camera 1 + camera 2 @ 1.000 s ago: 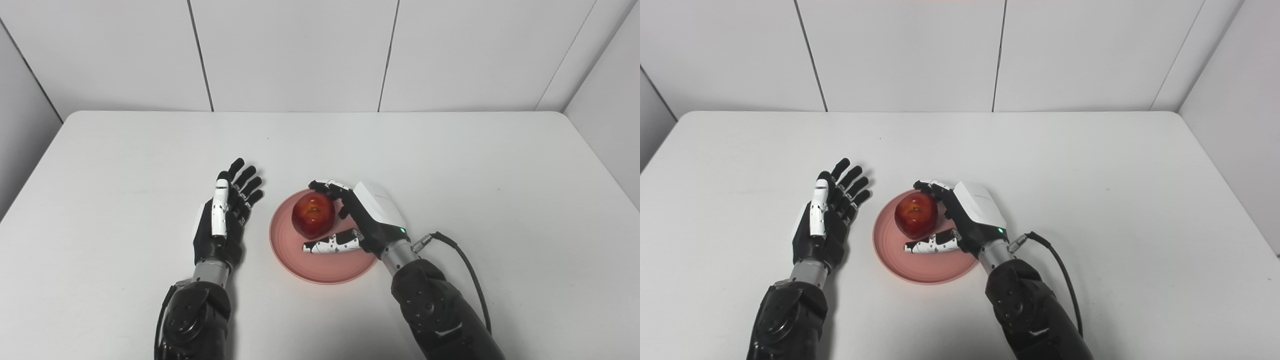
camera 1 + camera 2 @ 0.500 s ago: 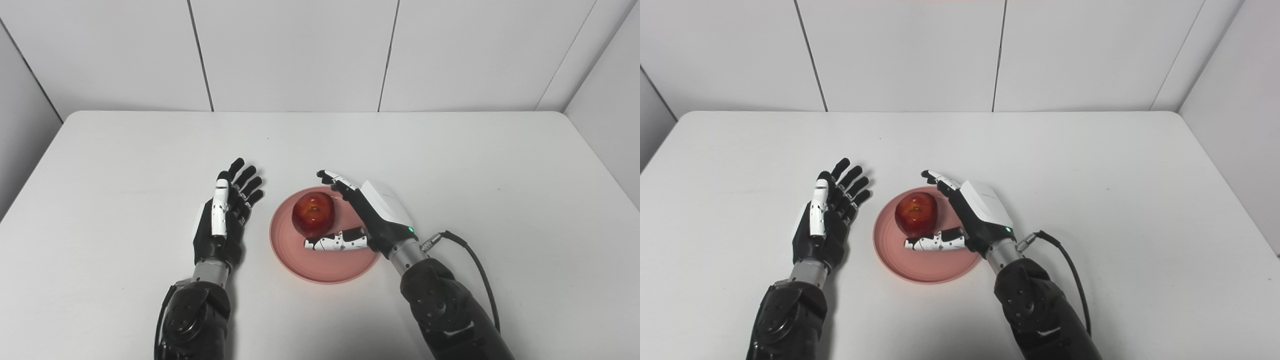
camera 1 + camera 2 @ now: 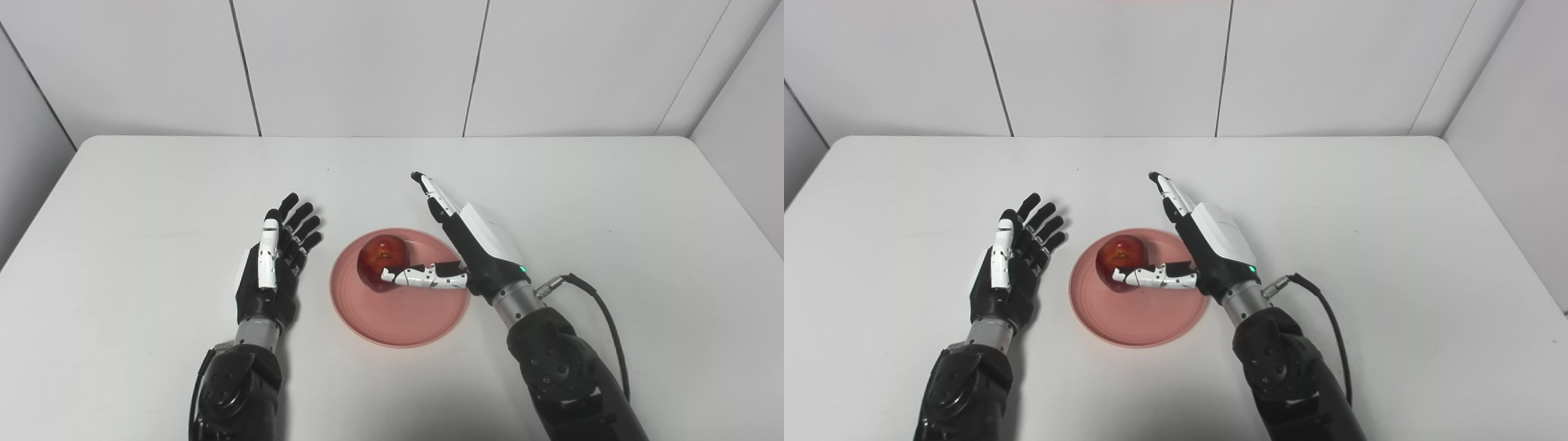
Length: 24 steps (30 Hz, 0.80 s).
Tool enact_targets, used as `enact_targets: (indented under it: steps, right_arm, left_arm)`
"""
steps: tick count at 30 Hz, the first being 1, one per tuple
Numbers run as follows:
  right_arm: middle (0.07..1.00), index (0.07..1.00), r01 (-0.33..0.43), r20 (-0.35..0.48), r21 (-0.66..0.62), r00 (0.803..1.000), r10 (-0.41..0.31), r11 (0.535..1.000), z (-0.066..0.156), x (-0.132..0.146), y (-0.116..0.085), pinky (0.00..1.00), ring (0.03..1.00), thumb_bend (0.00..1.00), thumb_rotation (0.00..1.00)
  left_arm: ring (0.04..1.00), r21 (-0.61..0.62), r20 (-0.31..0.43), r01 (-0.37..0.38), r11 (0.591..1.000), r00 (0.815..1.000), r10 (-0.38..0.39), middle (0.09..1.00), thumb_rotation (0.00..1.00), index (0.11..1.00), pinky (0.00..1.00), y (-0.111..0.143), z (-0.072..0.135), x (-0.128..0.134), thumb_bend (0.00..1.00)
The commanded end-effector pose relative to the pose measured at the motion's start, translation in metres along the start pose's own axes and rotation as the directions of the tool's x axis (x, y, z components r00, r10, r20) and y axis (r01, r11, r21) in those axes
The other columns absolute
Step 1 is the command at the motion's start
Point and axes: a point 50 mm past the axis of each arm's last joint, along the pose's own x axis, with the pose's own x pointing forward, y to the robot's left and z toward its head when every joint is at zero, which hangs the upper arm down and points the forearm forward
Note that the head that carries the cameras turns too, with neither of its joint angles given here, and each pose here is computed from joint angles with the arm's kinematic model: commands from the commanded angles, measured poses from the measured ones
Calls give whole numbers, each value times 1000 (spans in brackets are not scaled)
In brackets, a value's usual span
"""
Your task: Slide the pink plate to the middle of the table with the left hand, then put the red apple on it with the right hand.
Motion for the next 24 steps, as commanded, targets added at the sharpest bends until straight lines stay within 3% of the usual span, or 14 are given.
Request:
enact_targets:
  steps: [1, 9, 19, 24]
  right_arm:
    - [1000, 1000, 61, 83, 17, 995, -62, 998, 15, 3, -17, 865, 960, 1000, 614]
    - [994, 1000, 150, 81, 92, 984, -158, 984, 10, -4, -32, 913, 972, 1000, 646]
    - [957, 980, 254, -11, 84, 967, -254, 964, -12, -16, -38, 859, 932, 1000, 815]
    - [941, 971, 290, -55, 65, 956, -287, 955, -22, -24, -36, 830, 908, 936, 935]
  left_arm:
    - [877, -7, -2, 3, 1000, 1000, -3, 886, 1000, 883, 879, -2, 1, 4, 373]
    - [878, -16, 1, 2, 1000, 1000, -2, 887, 1000, 883, 878, -1, 2, 4, 367]
    - [882, -3, 4, 11, 1000, 1000, -11, 891, 1000, 887, 882, 1, 4, 5, 366]
    - [890, -9, 5, 18, 1000, 1000, -18, 898, 1000, 893, 895, 4, 3, 6, 375]
